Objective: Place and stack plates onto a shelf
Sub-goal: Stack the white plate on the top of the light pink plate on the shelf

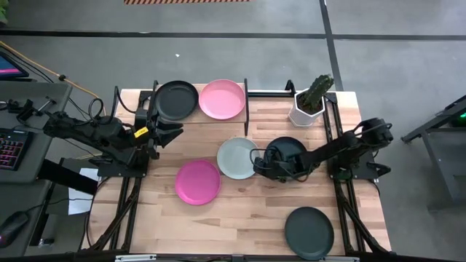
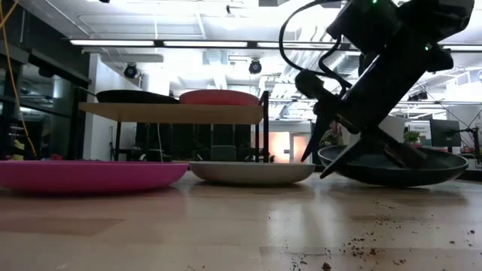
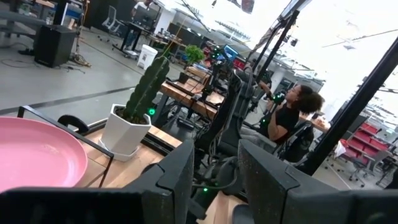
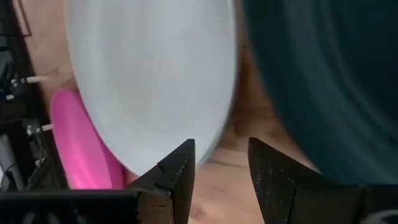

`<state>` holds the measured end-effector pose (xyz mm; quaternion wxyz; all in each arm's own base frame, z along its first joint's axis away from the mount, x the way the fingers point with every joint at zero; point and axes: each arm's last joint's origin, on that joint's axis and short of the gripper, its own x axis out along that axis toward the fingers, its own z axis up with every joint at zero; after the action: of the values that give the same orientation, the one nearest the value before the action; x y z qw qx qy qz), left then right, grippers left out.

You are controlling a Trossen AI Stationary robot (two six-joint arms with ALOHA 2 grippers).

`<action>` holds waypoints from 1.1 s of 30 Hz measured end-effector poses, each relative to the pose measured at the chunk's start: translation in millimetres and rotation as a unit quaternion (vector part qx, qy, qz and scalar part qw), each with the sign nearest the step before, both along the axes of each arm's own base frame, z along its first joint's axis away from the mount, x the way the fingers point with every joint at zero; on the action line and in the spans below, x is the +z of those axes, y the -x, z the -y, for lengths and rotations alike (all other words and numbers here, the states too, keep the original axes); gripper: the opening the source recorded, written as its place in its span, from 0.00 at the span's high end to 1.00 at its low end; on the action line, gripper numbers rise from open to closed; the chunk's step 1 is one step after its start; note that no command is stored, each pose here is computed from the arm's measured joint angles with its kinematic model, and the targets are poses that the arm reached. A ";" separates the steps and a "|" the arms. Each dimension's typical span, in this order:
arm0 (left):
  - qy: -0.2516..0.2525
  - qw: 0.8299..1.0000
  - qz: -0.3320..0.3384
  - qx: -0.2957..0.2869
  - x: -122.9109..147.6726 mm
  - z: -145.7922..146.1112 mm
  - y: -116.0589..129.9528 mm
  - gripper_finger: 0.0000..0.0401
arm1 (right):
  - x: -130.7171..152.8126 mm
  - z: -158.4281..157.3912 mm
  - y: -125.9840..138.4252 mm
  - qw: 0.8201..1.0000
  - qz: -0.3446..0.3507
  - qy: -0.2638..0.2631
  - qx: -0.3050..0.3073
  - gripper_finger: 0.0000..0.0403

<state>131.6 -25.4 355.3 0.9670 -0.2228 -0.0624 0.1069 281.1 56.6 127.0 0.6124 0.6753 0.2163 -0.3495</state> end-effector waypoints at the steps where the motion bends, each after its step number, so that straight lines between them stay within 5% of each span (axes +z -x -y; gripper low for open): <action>1: 0.000 1.000 0.000 0.000 0.0 0.0 0.0 0.71 | -1.2 1.3 -0.4 1.000 -0.002 -0.001 -0.005 0.68; 16: 0.000 1.000 0.000 0.000 0.0 0.0 0.0 0.71 | -2.3 16.0 -2.6 0.999 -0.003 0.012 -0.037 0.69; 28: 0.000 1.000 0.000 0.001 0.0 0.0 0.0 0.71 | -4.4 22.1 -0.5 0.999 -0.023 0.029 -0.039 0.98; 33: 0.000 1.000 0.000 0.001 0.0 0.0 0.0 0.71 | -4.9 22.2 0.2 0.998 -0.031 0.048 -0.020 0.99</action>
<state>131.6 -25.4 355.3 0.9670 -0.2224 -0.0626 0.1076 281.0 34.3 122.1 0.6300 0.6384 0.2048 -0.3920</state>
